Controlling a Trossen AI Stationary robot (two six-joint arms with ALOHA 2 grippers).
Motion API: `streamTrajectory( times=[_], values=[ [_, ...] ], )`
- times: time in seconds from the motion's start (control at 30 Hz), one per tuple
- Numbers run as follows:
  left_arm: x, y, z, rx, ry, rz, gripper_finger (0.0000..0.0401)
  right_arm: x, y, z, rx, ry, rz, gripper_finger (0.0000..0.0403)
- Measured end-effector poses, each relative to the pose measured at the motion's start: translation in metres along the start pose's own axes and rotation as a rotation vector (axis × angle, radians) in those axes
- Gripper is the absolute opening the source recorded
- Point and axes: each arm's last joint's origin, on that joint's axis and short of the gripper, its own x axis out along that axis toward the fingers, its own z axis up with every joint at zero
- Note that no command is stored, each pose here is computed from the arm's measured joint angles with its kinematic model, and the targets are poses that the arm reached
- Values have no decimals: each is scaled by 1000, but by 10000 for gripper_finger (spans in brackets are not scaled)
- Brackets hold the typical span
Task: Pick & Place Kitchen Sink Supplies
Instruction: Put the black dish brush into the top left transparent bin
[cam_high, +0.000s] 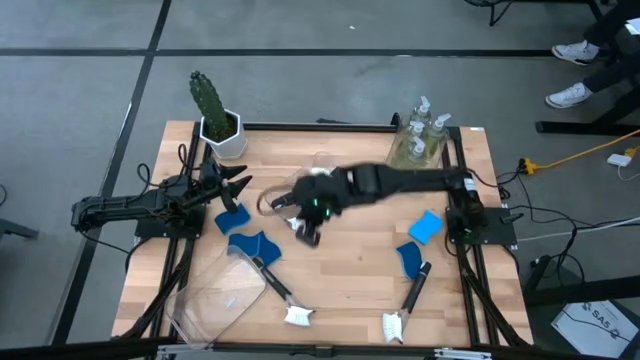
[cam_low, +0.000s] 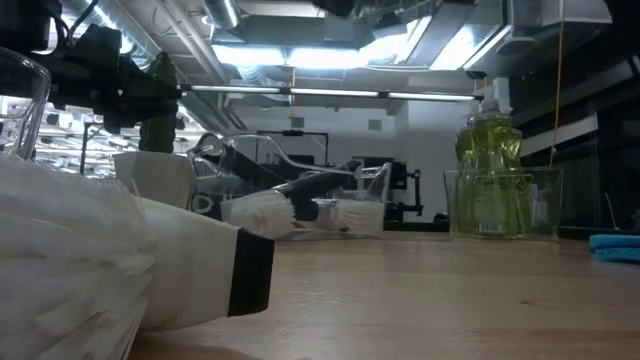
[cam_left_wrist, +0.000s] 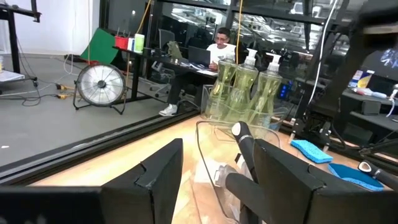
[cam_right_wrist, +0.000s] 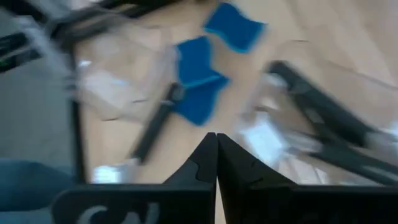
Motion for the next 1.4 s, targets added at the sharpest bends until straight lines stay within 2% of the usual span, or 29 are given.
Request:
streamTrajectory(
  times=[0.13,0.23,0.4,0.57,0.67,0.8,0.97,1.13,1.4],
  values=[
    [0,0,0,0,0,0,189,0,38,-16,-50,-21,38,5],
    [0,0,0,0,0,0,189,-3,55,-30,-80,16,44,5],
    [0,0,0,0,0,0,190,-9,65,-60,6,219,-23,16],
    [0,0,0,0,0,0,191,-26,79,-102,-12,429,-201,60],
    [0,0,0,0,0,0,190,-33,95,-116,-37,419,-196,94],
    [0,0,0,0,0,0,190,-44,113,-134,-23,355,-252,142],
    [0,0,0,0,0,0,191,-56,137,-158,64,309,-261,201],
    [0,0,0,0,0,0,190,-57,154,-195,192,330,-310,247],
    [0,0,0,0,0,0,191,-42,161,-266,471,442,-521,265]
  ],
)
